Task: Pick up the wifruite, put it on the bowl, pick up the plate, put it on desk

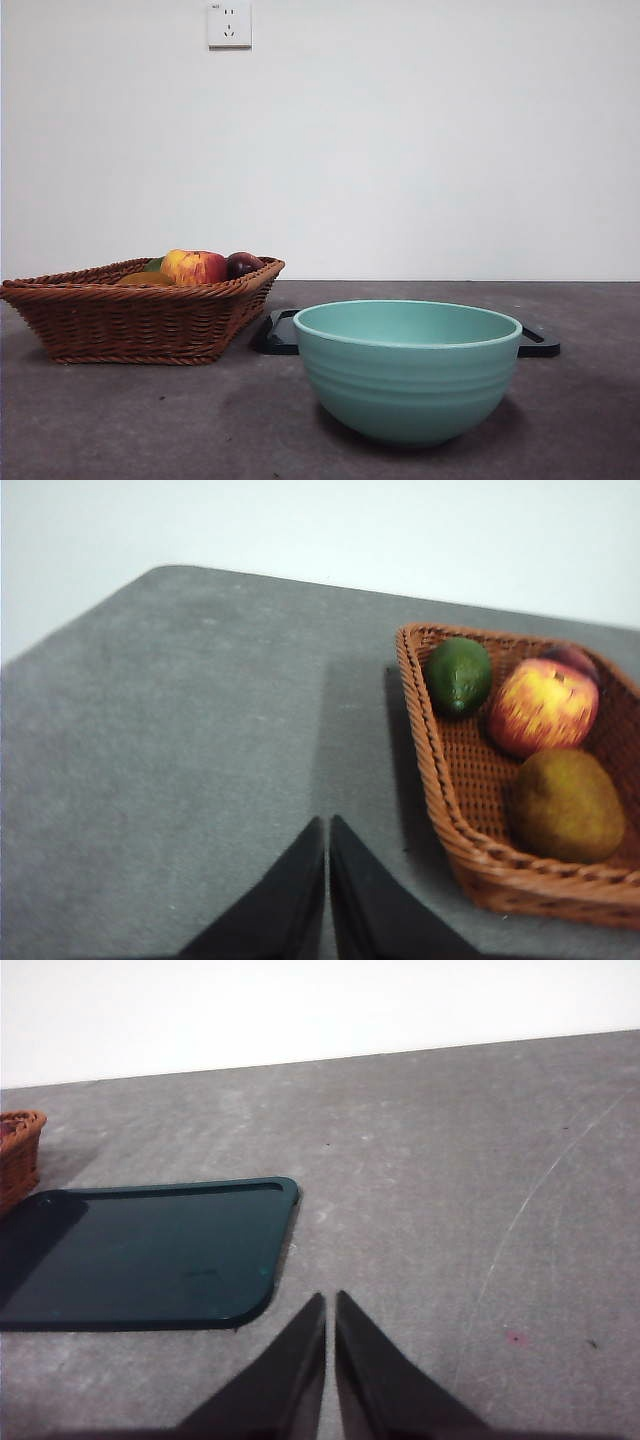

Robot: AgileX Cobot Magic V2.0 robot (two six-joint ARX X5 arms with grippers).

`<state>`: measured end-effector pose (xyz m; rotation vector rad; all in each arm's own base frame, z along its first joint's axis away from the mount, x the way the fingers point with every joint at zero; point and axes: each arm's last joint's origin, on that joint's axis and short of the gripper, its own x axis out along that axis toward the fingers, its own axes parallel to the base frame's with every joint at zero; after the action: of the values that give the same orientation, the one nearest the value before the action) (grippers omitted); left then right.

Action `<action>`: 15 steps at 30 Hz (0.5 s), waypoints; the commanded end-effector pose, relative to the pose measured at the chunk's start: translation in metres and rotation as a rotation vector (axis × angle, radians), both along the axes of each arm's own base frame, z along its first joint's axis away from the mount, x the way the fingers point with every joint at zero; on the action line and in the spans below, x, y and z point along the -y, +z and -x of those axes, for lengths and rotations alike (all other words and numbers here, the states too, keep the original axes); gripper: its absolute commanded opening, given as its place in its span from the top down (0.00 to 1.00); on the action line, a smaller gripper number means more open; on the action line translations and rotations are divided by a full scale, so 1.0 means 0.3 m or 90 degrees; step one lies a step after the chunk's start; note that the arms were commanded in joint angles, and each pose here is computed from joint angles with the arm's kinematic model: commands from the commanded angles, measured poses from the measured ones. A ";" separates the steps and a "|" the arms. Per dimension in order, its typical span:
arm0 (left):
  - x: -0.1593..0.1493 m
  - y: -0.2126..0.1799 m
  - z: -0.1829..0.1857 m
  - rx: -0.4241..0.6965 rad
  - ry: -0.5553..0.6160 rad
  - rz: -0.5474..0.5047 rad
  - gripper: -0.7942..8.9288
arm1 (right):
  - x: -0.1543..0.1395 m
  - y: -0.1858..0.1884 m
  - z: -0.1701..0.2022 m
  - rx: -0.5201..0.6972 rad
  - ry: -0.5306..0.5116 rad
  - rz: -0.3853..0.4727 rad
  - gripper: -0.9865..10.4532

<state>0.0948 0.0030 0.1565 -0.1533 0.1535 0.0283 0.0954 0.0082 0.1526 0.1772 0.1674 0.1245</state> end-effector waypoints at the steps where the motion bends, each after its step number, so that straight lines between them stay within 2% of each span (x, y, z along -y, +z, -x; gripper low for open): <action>1: -0.001 -0.023 -0.003 -0.011 0.014 0.068 0.91 | -0.001 -0.004 0.000 -0.006 0.000 -0.028 0.91; 8: 0.001 -0.009 0.000 -0.007 0.013 0.126 0.91 | -0.003 0.011 0.002 0.003 0.011 -0.053 0.91; 15: 0.006 0.067 0.012 0.024 -0.019 0.141 0.91 | -0.002 0.110 0.021 0.056 0.013 -0.060 0.91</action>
<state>0.0924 0.0013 0.1662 -0.3627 0.1565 -0.0124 0.0908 0.0087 0.1770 0.2493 0.1102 0.1553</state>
